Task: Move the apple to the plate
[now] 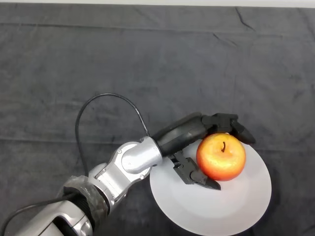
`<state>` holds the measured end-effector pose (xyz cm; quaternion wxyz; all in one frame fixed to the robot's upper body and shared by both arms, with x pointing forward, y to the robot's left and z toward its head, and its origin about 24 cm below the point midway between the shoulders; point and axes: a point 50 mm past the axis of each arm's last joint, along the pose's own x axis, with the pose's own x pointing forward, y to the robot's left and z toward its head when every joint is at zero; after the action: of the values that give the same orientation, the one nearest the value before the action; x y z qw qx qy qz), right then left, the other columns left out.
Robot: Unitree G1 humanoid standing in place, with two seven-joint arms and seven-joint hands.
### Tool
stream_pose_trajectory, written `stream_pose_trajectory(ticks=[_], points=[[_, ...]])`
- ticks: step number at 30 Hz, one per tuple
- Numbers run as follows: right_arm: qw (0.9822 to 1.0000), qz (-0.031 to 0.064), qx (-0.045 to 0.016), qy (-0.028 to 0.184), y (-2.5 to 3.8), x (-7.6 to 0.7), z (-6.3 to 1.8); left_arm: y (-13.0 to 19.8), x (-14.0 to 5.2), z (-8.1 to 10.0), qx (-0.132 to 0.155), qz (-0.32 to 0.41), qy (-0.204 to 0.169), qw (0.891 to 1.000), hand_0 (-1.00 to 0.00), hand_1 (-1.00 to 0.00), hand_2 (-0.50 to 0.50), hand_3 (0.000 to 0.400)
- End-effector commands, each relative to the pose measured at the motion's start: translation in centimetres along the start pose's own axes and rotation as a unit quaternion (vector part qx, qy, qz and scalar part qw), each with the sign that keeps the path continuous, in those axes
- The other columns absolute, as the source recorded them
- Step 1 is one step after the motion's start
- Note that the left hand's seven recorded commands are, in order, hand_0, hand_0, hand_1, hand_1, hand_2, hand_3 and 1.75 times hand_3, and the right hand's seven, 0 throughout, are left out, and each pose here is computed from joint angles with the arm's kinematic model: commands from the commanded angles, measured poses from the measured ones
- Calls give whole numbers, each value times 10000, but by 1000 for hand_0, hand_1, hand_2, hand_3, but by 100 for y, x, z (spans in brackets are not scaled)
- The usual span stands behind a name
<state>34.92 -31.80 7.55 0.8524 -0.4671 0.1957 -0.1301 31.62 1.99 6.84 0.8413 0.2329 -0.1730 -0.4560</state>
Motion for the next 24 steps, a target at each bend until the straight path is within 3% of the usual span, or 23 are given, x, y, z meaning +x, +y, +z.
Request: stream_pose_trajectory(ticks=[1,2,3,13,24], points=[[9995,133,-9,284,80,-33,-164,-57,-99,-193,62,-352,581,9977,-106,-216,55,86],[9995,133,-9,284,80,-33,-164,-54,-98,-196,63,-354,595,9976,0,-133,67,53],[9995,133,-9,284,80,-32,-164,-50,-97,-198,65,-354,609,9975,0,0,0,0],[9995,134,-11,285,80,-32,-163,21,-96,-200,118,-273,650,9974,0,0,0,0],[9995,133,-12,285,80,-31,-163,387,-178,-134,284,207,476,9982,0,0,0,0]])
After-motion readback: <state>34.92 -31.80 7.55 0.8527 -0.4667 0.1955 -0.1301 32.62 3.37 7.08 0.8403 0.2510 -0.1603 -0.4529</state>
